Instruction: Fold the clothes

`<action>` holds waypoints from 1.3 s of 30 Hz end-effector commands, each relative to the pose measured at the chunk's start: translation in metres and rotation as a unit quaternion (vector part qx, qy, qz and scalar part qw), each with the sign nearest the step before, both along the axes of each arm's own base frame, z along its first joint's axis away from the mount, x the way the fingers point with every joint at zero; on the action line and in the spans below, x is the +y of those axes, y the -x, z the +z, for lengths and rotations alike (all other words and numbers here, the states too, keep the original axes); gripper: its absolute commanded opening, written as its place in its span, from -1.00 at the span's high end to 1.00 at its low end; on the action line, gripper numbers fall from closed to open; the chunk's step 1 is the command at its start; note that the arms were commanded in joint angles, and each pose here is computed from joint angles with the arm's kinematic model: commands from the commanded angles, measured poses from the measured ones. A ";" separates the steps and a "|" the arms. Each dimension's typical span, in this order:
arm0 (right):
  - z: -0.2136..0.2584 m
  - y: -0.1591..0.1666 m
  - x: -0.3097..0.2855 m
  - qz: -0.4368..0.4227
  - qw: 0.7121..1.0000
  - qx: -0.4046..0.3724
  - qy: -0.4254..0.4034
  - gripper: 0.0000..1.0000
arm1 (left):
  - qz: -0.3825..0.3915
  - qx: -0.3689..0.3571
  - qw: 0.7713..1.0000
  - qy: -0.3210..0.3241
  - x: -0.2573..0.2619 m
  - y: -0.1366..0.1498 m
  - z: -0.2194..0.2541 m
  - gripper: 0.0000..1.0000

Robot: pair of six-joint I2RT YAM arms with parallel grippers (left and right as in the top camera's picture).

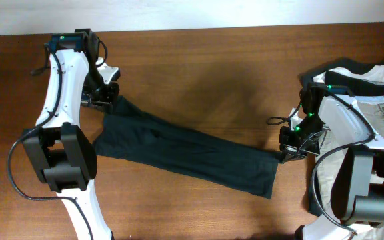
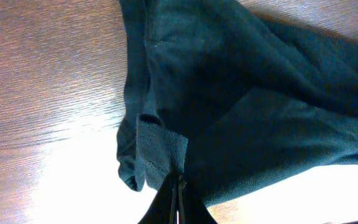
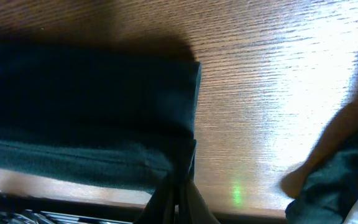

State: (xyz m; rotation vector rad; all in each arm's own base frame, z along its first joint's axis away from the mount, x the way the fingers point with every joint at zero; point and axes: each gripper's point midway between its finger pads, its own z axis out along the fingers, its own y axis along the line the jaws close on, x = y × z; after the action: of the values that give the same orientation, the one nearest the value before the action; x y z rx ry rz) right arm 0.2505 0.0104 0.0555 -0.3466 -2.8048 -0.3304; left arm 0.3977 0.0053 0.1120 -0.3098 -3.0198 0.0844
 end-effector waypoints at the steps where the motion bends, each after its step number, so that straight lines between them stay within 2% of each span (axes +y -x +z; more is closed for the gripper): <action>1: 0.005 0.005 -0.002 0.007 1.000 -0.003 0.003 0.88 | 0.010 -0.017 1.000 0.010 -0.002 0.001 0.016 0.83; 6: 0.009 0.020 -0.004 0.010 0.999 0.029 0.009 0.88 | 0.010 0.021 1.000 0.011 -0.003 0.020 0.019 0.81; 8: 0.009 0.020 -0.004 0.011 0.999 0.029 0.009 0.88 | 0.020 0.020 0.999 0.026 -0.008 0.019 0.019 0.62; 9: 0.009 0.020 -0.004 0.010 0.999 0.029 0.009 0.88 | 0.021 0.014 0.998 0.061 -0.021 0.015 0.019 0.50; 10: 0.008 0.019 -0.004 0.010 1.000 0.027 0.010 0.88 | 0.010 0.012 0.997 0.078 -0.030 0.014 0.017 0.28; 12: 0.006 0.013 -0.004 0.009 1.000 0.014 0.011 0.87 | -0.003 0.000 0.996 0.088 -0.043 0.007 -0.001 0.00; 15: 0.006 0.011 -0.004 0.009 1.000 0.009 0.010 0.88 | -0.028 -0.015 0.995 0.090 -0.062 0.002 -0.050 -0.11; 16: 0.005 0.009 -0.004 0.008 1.000 0.006 0.009 0.88 | -0.034 -0.015 0.995 0.091 -0.067 0.004 -0.061 -0.10; 18: 0.005 0.008 -0.004 0.008 1.000 0.002 0.009 0.87 | -0.039 -0.007 0.995 0.089 -0.070 0.010 -0.070 0.14; 19: 0.004 0.006 -0.004 0.008 1.000 -0.002 0.010 0.88 | -0.039 -0.008 0.996 0.084 -0.068 0.009 -0.070 0.54; 21: 0.004 0.005 -0.004 0.007 1.000 -0.003 0.010 0.88 | -0.040 -0.005 0.997 0.064 -0.061 0.011 -0.071 0.99; 26: 0.006 0.012 -0.003 0.007 1.000 0.011 0.008 0.87 | -0.031 0.024 0.999 0.036 -0.042 0.023 -0.036 0.99; 31: 0.007 0.025 -0.002 0.007 0.999 0.038 0.005 0.85 | -0.023 0.064 0.998 0.015 -0.034 0.043 -0.030 1.00; 34: 0.000 0.042 0.000 0.009 0.998 0.065 0.001 0.53 | -0.023 0.067 0.997 0.016 -0.034 0.044 -0.030 0.99; 36: -0.002 0.044 0.000 0.009 0.998 0.067 0.001 0.21 | -0.024 0.065 0.998 0.016 -0.034 0.043 -0.030 0.99; 39: -0.009 0.020 0.005 -0.003 1.000 0.015 -0.014 0.21 | -0.024 0.064 0.998 0.016 -0.034 0.043 -0.030 0.99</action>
State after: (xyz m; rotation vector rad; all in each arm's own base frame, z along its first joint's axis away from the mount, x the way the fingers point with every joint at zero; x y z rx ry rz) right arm 0.2166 0.0112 0.0456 -0.3341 -2.7010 -0.2964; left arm 0.3484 -0.0321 0.0688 -0.3683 -2.8351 0.1630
